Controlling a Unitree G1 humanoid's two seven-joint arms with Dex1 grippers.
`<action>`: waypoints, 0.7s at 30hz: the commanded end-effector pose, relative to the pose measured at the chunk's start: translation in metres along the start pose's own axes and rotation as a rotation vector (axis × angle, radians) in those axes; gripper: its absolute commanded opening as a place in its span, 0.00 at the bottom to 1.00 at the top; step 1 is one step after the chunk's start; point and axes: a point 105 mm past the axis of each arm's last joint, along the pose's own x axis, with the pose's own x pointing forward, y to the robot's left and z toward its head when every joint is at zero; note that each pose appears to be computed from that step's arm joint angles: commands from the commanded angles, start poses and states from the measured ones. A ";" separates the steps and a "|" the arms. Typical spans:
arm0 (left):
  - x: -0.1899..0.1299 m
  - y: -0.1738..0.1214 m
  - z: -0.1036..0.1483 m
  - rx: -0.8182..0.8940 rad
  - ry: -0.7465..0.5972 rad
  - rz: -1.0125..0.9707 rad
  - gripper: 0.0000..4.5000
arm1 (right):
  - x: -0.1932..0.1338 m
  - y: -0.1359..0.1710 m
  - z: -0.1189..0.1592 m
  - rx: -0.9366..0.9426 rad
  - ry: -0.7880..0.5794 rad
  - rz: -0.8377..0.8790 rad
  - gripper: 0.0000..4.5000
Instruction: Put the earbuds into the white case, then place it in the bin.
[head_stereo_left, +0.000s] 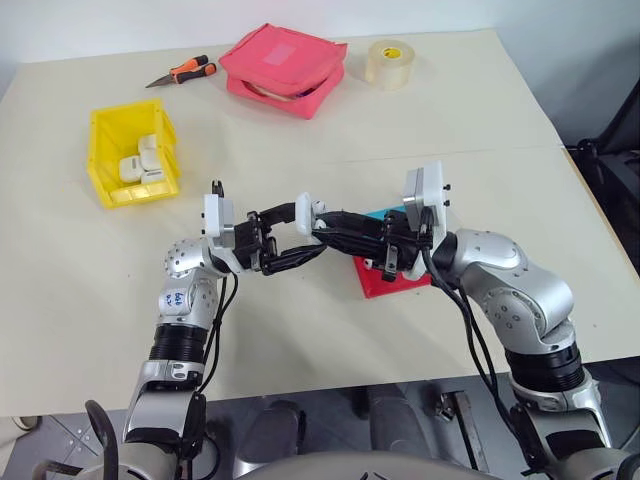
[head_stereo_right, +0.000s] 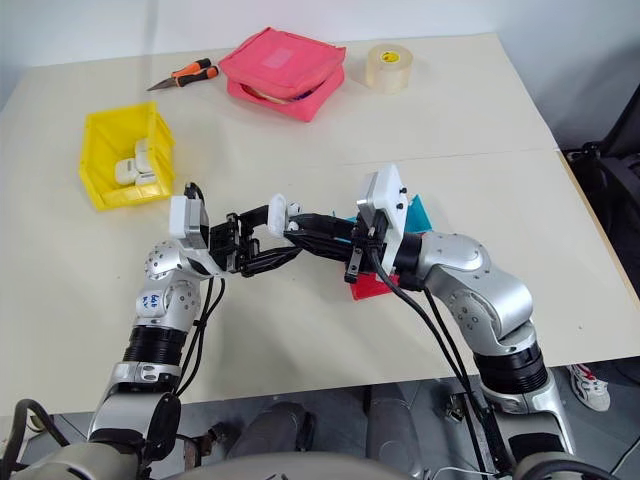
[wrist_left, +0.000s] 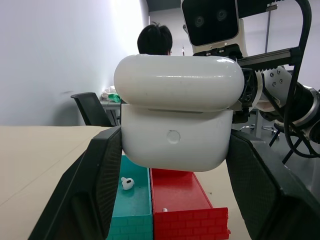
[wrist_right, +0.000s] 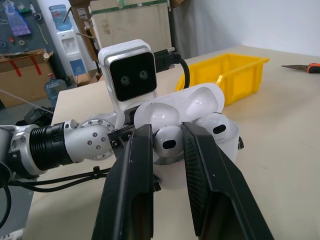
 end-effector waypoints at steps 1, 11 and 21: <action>0.003 0.000 0.023 0.103 -0.064 -0.032 0.61 | -0.008 -0.011 -0.016 0.014 0.100 -0.060 0.18; 0.002 0.002 0.020 0.101 -0.051 -0.028 0.61 | -0.003 -0.006 0.002 -0.053 0.076 -0.039 0.45; -0.011 0.008 0.012 0.105 0.052 0.014 0.61 | -0.025 -0.012 0.007 -0.096 0.140 -0.107 0.45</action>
